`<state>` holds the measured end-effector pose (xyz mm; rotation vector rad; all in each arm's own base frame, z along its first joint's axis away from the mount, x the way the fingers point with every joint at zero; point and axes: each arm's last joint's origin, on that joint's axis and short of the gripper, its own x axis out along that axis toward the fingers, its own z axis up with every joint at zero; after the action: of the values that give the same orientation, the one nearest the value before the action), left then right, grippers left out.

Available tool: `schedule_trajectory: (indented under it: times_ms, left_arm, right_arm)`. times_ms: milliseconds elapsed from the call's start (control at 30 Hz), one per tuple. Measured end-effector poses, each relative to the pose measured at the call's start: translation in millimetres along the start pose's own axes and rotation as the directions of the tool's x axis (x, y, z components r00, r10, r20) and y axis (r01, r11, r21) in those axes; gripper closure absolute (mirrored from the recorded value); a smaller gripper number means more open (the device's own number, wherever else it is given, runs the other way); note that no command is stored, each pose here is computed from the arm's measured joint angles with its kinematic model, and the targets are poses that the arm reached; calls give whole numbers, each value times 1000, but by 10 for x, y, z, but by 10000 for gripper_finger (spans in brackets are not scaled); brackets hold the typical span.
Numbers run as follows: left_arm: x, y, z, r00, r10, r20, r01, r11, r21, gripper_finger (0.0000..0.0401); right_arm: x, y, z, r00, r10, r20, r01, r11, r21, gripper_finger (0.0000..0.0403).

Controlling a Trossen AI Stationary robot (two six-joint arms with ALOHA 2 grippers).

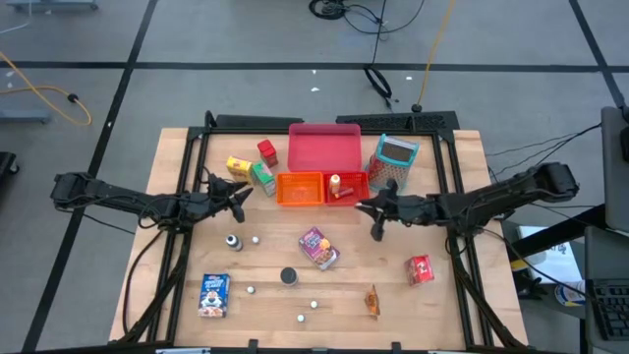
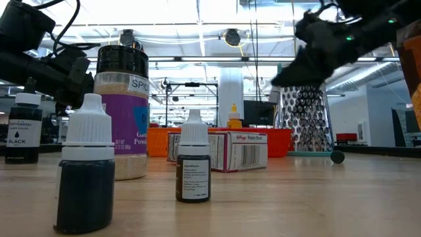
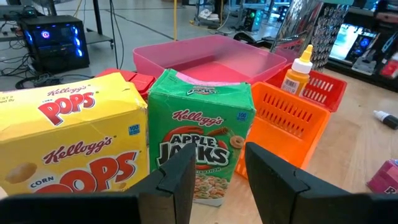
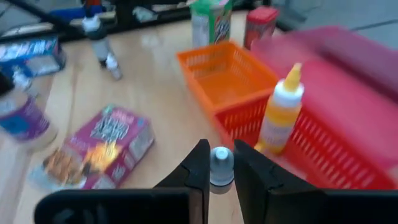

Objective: Pick & Place Kitchen Items
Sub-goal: Put the red food coloring bottle into the red bin, then put the top green food coloring bottle into the red bin

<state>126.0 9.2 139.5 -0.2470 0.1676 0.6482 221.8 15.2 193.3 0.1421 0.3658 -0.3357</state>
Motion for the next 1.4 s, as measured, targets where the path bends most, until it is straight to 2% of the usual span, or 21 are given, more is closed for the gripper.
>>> schedule_trajectory:
  times_ms: [167, 267, 633, 767, 967, 1067, 1400]
  left_arm:
    - [0, -1, 4, 1000, -1, 3, 1, 1000, -3, 260]
    - [0, -2, 4, 1000, -1, 3, 1, 1000, -3, 260]
    - [0, -2, 4, 1000, -1, 4, 1, 1000, -3, 260]
    - [0, -2, 4, 1000, -1, 3, 1, 1000, -3, 260]
    - [0, -2, 4, 1000, -1, 4, 1, 1000, -3, 260]
    - [0, -2, 4, 1000, -1, 4, 1, 1000, -3, 260]
    - [0, -2, 4, 1000, -1, 4, 1, 1000, -3, 260]
  right_arm:
    - [180, -91, 19, 997, -78, 28, 78, 997, -10, 365]
    - [288, -186, -41, 989, -145, -3, 145, 989, -10, 365]
    - [536, -370, -151, 975, -222, -17, 222, 975, 24, 365]
    - [580, -379, -180, 974, -226, -14, 226, 974, 22, 363]
    - [601, -404, -177, 973, -232, -7, 233, 972, 30, 308]
    - [597, -404, -172, 973, -231, -6, 231, 972, 31, 296]
    - [481, -288, -135, 982, -187, -9, 187, 982, -10, 317]
